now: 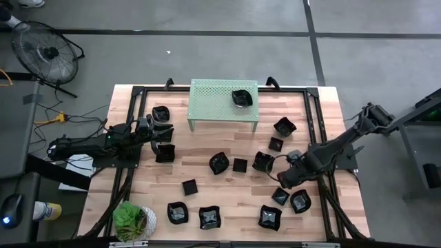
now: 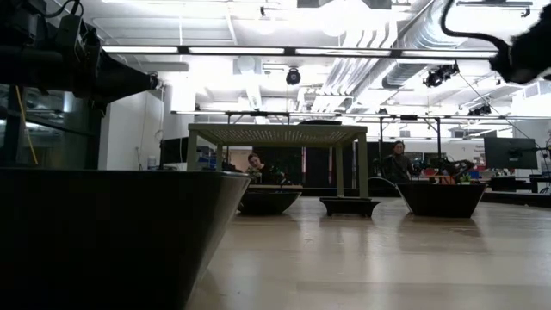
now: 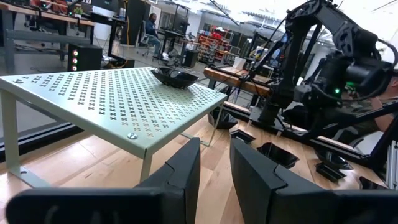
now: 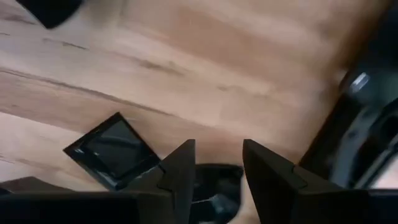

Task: Pick & Place Mini shaped plates
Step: Stack the leaf shaped plate on top of the leaf shaped plate on the shelf

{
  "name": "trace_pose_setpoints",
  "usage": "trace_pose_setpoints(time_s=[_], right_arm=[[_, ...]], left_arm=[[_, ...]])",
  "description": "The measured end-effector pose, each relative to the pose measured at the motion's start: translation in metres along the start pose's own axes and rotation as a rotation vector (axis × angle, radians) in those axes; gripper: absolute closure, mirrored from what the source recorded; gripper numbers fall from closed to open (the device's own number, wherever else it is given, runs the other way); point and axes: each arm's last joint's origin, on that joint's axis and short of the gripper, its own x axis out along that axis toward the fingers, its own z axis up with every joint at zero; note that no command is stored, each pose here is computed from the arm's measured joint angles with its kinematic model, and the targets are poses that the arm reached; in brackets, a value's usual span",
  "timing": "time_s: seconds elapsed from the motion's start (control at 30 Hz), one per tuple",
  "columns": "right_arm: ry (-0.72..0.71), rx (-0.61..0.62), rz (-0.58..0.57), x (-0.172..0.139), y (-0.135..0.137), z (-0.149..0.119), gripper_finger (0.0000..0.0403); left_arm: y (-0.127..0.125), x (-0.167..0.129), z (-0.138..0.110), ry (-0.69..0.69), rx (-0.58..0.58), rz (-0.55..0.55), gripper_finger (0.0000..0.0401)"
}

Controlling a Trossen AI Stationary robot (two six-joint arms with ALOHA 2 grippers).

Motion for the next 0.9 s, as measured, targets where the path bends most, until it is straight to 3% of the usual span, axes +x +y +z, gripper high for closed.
trace_pose_setpoints(time_s=[0.3, 0.9], right_arm=[[0.105, 0.204, 0.050, 0.017, 0.002, -0.015, 0.0275], [0.264, 0.422, -0.089, 0.041, 0.021, -0.016, 0.0275]], left_arm=[[0.000, 0.000, 0.000, 0.000, 0.000, 0.001, 0.0316], [0.000, 0.000, 0.000, 0.000, 0.000, 0.000, 0.0316]])
